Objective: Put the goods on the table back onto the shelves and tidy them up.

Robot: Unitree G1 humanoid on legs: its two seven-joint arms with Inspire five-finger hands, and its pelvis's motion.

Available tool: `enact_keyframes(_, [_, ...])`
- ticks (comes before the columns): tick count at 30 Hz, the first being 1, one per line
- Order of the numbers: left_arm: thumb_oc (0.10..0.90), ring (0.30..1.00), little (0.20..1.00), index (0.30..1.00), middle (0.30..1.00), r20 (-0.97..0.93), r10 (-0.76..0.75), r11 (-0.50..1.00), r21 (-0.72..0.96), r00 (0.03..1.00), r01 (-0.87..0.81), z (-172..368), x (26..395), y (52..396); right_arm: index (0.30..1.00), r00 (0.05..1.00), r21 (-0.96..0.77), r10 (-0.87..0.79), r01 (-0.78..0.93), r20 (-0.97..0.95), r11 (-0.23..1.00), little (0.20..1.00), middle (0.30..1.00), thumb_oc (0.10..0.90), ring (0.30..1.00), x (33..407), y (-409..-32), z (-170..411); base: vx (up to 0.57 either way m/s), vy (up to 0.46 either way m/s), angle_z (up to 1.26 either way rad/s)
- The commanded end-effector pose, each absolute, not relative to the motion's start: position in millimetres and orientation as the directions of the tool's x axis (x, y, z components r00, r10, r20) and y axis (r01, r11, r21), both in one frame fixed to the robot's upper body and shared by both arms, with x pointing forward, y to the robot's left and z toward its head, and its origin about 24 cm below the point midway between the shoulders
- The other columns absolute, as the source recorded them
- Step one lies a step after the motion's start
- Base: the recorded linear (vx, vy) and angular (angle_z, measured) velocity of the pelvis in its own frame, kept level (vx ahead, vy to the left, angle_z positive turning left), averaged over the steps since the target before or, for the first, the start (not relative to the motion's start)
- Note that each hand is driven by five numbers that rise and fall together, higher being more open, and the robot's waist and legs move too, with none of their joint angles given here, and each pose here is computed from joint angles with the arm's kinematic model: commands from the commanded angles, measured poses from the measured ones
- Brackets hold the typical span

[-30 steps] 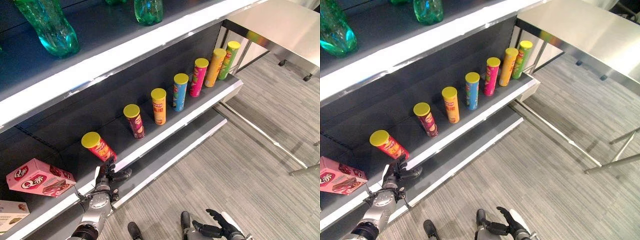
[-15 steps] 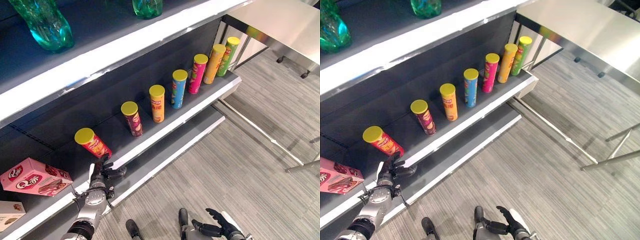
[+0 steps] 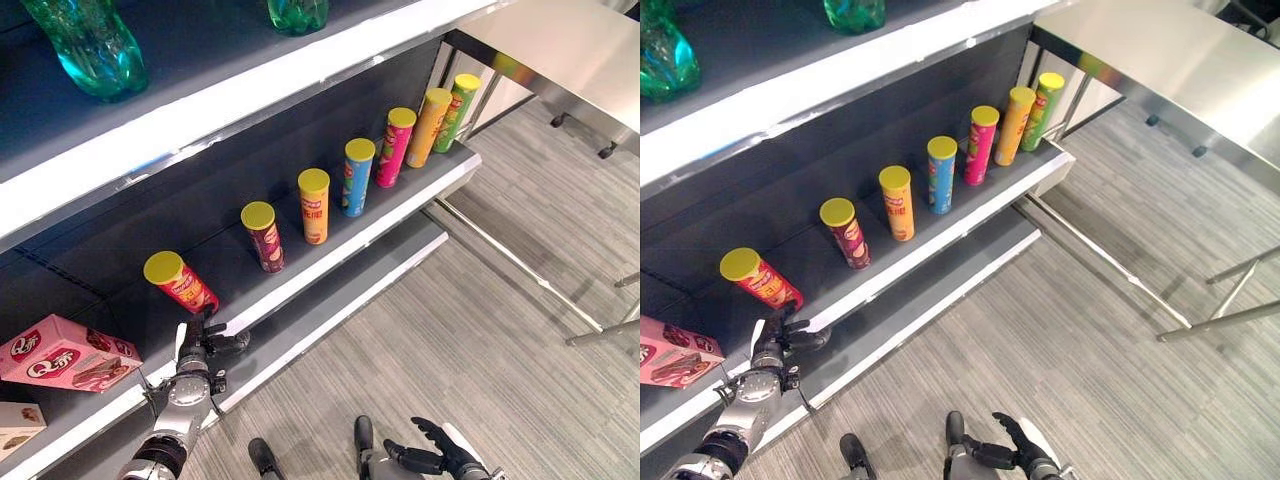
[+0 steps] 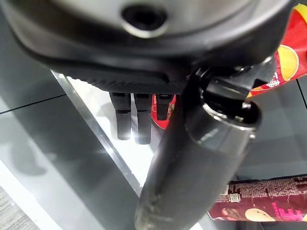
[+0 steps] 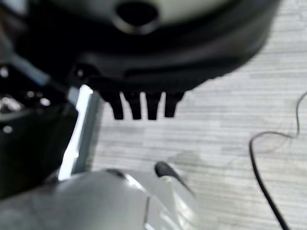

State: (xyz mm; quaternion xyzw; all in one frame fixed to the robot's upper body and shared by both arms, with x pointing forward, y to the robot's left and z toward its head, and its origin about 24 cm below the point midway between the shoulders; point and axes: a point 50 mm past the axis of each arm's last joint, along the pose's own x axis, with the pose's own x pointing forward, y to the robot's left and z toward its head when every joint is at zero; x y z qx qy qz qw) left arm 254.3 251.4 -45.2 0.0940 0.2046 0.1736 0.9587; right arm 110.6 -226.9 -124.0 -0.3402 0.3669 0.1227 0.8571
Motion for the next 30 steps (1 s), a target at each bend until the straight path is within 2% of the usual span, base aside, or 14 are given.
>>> enact_keyframes(1, [0.800, 0.900, 0.900, 0.900, 0.900, -0.128, 0.369, 0.914, 0.229, 0.920, -0.335, 4, 289, 257, 0.900, 0.658, -0.455, -0.019, -0.499, -0.753, 0.738, 0.900, 0.900, 0.800, 0.900, 84, -221, -131, 0.00, 0.000, 0.00])
enact_keyframes(7, [0.800, 0.900, 0.900, 0.900, 0.900, -0.117, 0.306, 0.928, 0.260, 0.945, -0.269, -1, 274, 247, 0.900, 0.663, -0.460, -0.041, -0.472, -0.748, 0.752, 0.900, 0.900, 0.800, 0.900, 87, -223, -131, 0.01, -0.003, 0.02])
enact_keyframes(12, [0.800, 0.900, 0.900, 0.900, 0.900, -0.022, 0.151, 0.945, 0.296, 0.988, -0.138, 16, 247, 233, 0.900, 0.643, -0.470, -0.097, -0.441, -0.760, 0.765, 0.900, 0.900, 0.800, 0.900, 89, -229, -136, 0.01, -0.012, 0.15])
enact_keyframes(15, [0.800, 0.900, 0.900, 0.900, 0.900, -0.053, 0.122, 0.965, 0.240, 0.991, -0.106, 7, 235, 233, 0.900, 0.617, -0.459, -0.124, -0.421, -0.777, 0.783, 0.900, 0.900, 0.800, 0.900, 92, -227, -143, -0.05, -0.017, 0.41])
enact_keyframes(17, [0.800, 0.900, 0.900, 0.900, 0.900, -0.186, 0.095, 0.948, 0.316, 0.978, -0.032, -23, 217, 242, 0.900, 0.566, -0.425, -0.165, -0.365, -0.808, 0.829, 0.900, 0.900, 0.800, 0.900, 87, -229, -150, -0.05, 0.012, 0.32])
enact_keyframes(18, [0.800, 0.900, 0.900, 0.900, 0.900, -0.327, 0.132, 0.957, 0.290, 0.936, -0.034, -50, 195, 253, 0.900, 0.521, -0.413, -0.202, -0.328, -0.829, 0.850, 0.900, 0.900, 0.800, 0.900, 80, -233, -154, -0.05, 0.027, 0.08])
enact_keyframes(20, [0.800, 0.900, 0.900, 0.900, 0.900, -0.492, 0.218, 0.954, 0.292, 0.843, -0.076, -85, 169, 262, 0.900, 0.466, -0.392, -0.241, -0.261, -0.852, 0.882, 0.900, 0.900, 0.800, 0.900, 73, -235, -159, -0.01, 0.019, 0.06])
enact_keyframes(21, [0.800, 0.900, 0.900, 0.900, 0.900, -0.708, 0.304, 0.950, 0.272, 0.637, -0.151, -129, 118, 263, 0.900, 0.374, -0.371, -0.290, -0.165, -0.881, 0.914, 0.900, 0.900, 0.800, 0.900, 60, -239, -164, -0.01, 0.042, 0.28])
enact_keyframes(23, [0.800, 0.900, 0.900, 0.900, 0.900, -0.891, 0.332, 0.921, 0.235, 0.309, -0.311, -163, 49, 250, 0.900, 0.273, -0.302, -0.262, -0.117, -0.926, 0.946, 0.900, 0.900, 0.800, 0.900, 45, -229, -170, 0.00, 0.037, 0.46])
enact_keyframes(25, [0.800, 0.900, 0.900, 0.900, 0.900, -0.915, 0.332, 0.881, 0.212, 0.231, -0.423, -167, 35, 245, 0.900, 0.241, -0.256, -0.220, -0.129, -0.945, 0.958, 0.900, 0.900, 0.800, 0.900, 41, -220, -173, -0.01, 0.018, 0.67])
enact_keyframes(30, [0.800, 0.900, 0.900, 0.900, 0.900, -0.938, 0.253, 0.940, 0.180, 0.239, -0.288, -170, 37, 232, 0.900, 0.242, -0.213, -0.169, -0.167, -0.955, 0.963, 0.900, 0.900, 0.800, 0.900, 48, -212, -174, -0.02, 0.033, 0.15])
